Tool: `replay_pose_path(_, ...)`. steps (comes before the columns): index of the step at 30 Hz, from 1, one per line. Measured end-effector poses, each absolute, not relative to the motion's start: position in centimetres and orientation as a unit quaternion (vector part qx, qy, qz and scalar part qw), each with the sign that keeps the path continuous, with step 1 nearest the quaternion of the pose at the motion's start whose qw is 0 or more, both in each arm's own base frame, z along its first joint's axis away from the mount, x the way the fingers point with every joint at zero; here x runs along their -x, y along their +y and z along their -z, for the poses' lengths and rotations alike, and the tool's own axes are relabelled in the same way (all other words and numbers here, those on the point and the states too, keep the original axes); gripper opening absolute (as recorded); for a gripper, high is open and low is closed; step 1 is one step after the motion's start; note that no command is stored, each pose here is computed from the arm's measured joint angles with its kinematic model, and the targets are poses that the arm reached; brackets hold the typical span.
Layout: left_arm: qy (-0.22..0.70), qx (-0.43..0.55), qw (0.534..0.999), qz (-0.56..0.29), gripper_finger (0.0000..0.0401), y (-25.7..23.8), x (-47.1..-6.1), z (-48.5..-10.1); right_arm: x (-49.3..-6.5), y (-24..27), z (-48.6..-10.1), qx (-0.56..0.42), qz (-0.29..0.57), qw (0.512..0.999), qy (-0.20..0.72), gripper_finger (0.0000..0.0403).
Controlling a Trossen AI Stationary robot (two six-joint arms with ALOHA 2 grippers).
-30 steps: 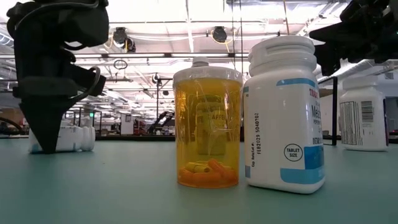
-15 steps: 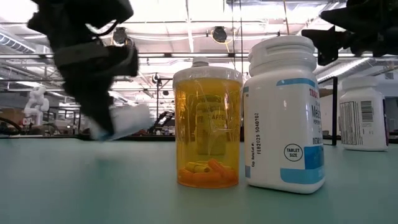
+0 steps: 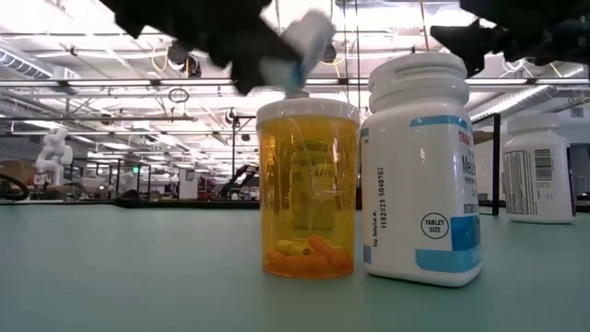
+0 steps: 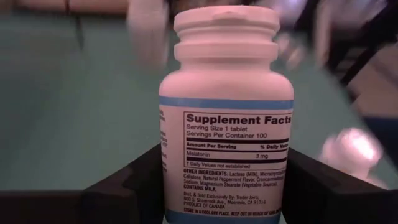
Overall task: Pick and place medicine bottles onto shelf by color
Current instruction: Put the top blue and white pill bottle on the shelf
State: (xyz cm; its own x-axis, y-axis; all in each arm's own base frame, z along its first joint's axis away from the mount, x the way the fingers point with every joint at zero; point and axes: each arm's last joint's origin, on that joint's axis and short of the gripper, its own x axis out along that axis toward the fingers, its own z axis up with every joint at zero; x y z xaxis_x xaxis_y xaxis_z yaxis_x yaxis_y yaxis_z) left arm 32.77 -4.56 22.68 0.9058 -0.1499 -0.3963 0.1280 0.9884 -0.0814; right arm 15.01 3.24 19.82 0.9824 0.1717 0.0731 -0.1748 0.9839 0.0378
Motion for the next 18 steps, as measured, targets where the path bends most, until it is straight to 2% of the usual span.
replay_pose_path(4, 0.128, -0.005, 0.986, 0.104, 0.0238, -3.9, -33.3, -24.1, -16.0, 3.5, -19.7, -0.035, -0.088, 0.994, -0.053, 0.0236)
replay_pose_path(8, 0.101, -0.014, 0.987, 0.125, 0.0238, -3.4, -33.5, -24.5, -16.8, 3.6, -19.6, -0.024, -0.088, 0.993, -0.070, 0.0236)
replay_pose_path(18, 0.071, -0.012, 0.978, 0.195, 0.0239, -3.4, -33.9, -24.4, -21.7, 4.6, -22.0, 0.091, -0.082, 0.992, -0.031, 0.0236)
